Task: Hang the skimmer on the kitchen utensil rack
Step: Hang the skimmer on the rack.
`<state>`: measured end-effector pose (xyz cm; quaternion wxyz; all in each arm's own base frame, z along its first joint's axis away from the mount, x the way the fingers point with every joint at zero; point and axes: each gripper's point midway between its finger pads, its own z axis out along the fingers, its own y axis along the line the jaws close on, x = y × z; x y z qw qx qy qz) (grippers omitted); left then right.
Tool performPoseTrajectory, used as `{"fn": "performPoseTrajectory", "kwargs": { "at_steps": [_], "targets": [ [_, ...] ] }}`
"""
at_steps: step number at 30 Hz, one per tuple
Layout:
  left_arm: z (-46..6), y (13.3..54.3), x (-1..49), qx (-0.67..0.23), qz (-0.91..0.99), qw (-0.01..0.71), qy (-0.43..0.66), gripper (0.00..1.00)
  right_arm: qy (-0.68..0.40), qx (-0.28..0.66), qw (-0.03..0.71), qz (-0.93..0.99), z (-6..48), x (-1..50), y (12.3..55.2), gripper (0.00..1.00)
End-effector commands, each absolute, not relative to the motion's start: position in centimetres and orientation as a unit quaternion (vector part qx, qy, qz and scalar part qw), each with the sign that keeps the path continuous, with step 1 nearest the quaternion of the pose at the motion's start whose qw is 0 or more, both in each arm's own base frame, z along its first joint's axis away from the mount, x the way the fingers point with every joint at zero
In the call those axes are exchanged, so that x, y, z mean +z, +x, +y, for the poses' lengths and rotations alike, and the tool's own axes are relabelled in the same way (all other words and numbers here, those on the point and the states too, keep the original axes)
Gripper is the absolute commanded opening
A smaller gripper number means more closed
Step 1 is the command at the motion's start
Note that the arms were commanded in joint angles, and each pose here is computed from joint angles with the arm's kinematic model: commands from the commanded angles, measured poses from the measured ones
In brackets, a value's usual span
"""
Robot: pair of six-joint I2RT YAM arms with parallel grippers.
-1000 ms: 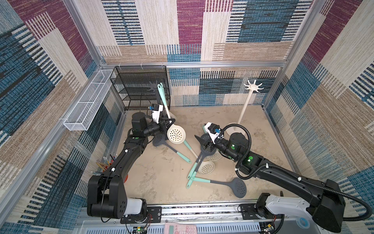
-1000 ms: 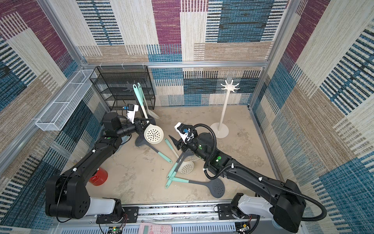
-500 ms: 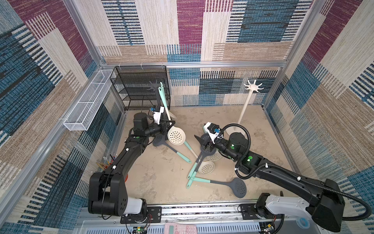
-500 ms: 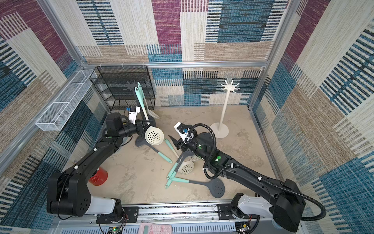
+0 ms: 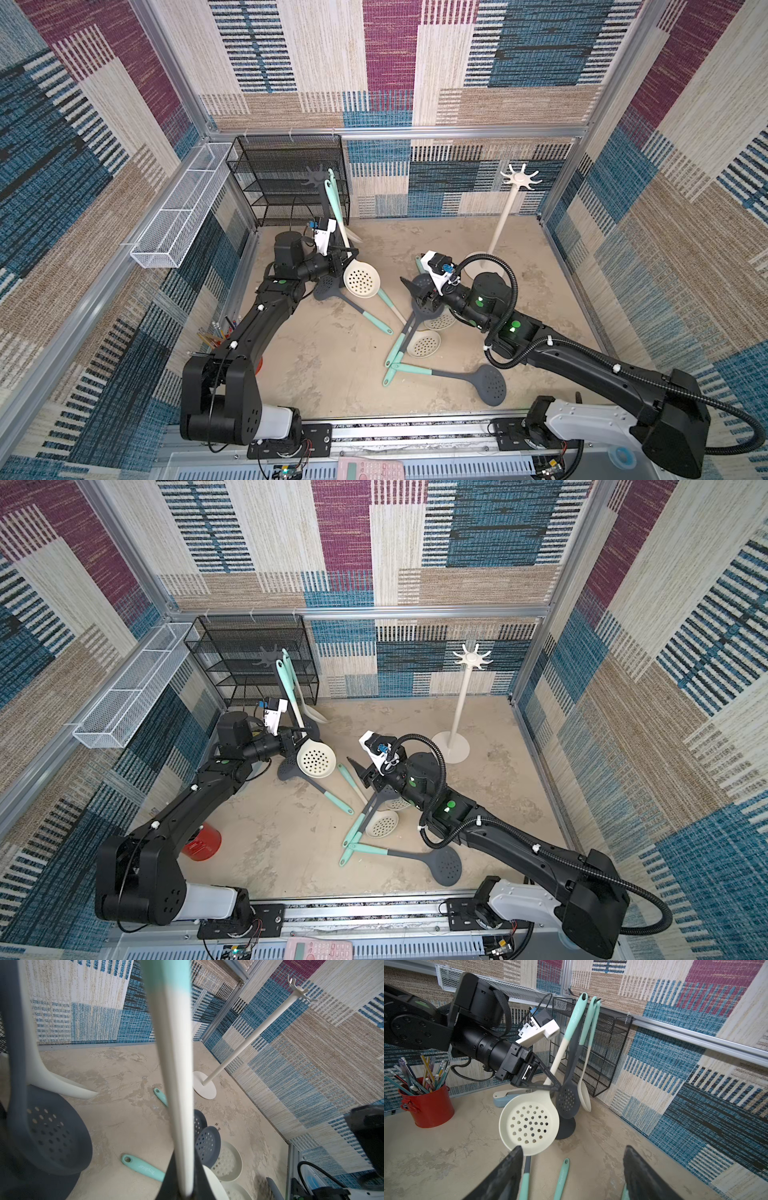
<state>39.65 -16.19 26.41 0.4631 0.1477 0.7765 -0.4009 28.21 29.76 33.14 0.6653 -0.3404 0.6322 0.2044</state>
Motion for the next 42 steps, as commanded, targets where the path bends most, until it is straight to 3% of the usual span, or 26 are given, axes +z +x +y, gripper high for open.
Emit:
{"fn": "performPoseTrajectory", "kwargs": {
  "at_steps": [1,12,21,34,38,42],
  "targets": [
    [-15.7,39.6,26.5,-0.389,0.786,0.461,0.135,0.12,-0.337,0.203,0.672,0.627,29.6,33.6,28.3,0.77],
    [-13.4,39.1,26.9,-0.320,0.815,0.472,0.101,0.44,-0.313,0.205,0.667,0.644,28.9,32.8,29.0,0.82],
    [-10.5,37.5,27.2,-0.232,0.839,0.485,0.079,0.62,-0.281,0.200,0.657,0.671,28.0,31.8,30.3,0.88],
    [-9.5,31.5,24.2,-0.208,0.867,0.445,0.081,0.68,-0.203,0.196,0.612,0.739,26.3,27.9,31.4,0.94],
    [-8.9,30.2,21.9,-0.187,0.880,0.427,0.087,0.67,-0.170,0.202,0.578,0.772,25.9,25.2,31.6,0.93],
    [-8.6,29.6,22.7,-0.171,0.882,0.428,0.095,0.63,-0.141,0.212,0.544,0.800,25.7,23.0,31.4,0.92]
  ]
}}
